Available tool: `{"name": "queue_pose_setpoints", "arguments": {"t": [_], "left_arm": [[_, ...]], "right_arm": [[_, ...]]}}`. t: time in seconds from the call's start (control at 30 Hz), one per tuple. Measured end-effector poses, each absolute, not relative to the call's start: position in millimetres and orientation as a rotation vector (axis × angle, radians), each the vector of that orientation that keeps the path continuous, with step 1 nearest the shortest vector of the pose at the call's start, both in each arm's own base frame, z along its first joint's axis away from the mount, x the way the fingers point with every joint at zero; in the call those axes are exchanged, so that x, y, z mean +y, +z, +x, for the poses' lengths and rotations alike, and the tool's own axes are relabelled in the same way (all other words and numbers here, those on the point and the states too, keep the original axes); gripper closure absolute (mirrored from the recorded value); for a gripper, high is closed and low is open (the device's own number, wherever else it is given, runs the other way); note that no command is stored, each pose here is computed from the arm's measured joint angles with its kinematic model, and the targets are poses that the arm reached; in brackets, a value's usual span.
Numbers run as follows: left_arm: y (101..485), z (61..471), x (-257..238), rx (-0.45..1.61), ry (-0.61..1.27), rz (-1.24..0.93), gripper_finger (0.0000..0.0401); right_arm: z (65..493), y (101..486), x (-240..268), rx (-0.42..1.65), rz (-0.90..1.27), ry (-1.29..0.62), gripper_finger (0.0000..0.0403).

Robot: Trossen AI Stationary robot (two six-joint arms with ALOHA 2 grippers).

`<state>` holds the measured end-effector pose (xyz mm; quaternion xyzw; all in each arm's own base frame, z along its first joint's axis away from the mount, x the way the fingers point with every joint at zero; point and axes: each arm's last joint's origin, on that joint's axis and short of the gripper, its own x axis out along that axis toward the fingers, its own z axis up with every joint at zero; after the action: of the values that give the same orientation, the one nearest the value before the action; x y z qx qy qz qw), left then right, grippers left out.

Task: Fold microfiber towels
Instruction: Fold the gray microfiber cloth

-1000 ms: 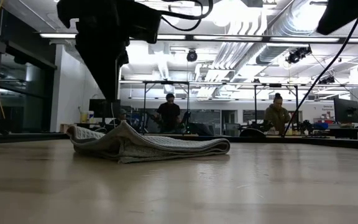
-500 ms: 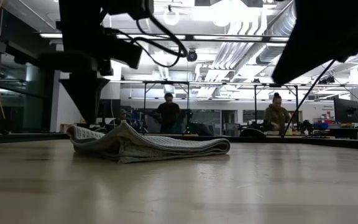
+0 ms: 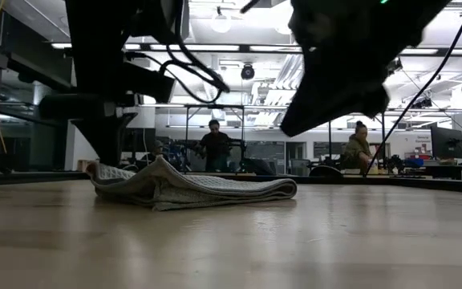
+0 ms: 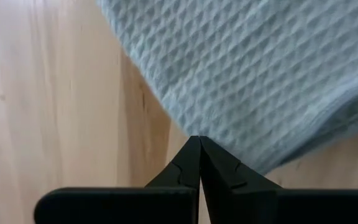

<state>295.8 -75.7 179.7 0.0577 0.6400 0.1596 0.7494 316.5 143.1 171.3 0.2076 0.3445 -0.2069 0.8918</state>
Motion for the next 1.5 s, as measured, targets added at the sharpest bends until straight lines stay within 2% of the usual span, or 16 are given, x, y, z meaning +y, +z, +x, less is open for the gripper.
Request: {"name": "queue_pose_setpoints", "arguments": {"t": [0.47, 0.6, 0.87, 1.03, 1.5], "left_arm": [[182.0, 296.1, -82.1, 1.357, 0.284, 0.19, 0.0401], [195.6, 290.2, -79.9, 1.331, 0.282, 0.188, 0.0401], [228.4, 285.0, -81.9, 1.142, 0.219, 0.139, 0.0401], [209.0, 283.8, -82.9, 1.101, 0.153, 0.135, 0.0401], [163.3, 264.9, -76.9, 1.124, 0.169, 0.09, 0.0401]], "right_arm": [[329.3, 168.4, 108.3, 0.749, 0.434, -0.458, 0.0375], [332.7, 168.5, 99.2, 0.754, 0.44, -0.463, 0.0375], [349.8, 154.7, 82.7, 0.759, 0.475, -0.404, 0.0375], [358.5, 139.1, 77.5, 0.772, 0.494, -0.38, 0.0375], [359.4, 137.3, 68.0, 0.801, 0.524, -0.384, 0.0375]]}}
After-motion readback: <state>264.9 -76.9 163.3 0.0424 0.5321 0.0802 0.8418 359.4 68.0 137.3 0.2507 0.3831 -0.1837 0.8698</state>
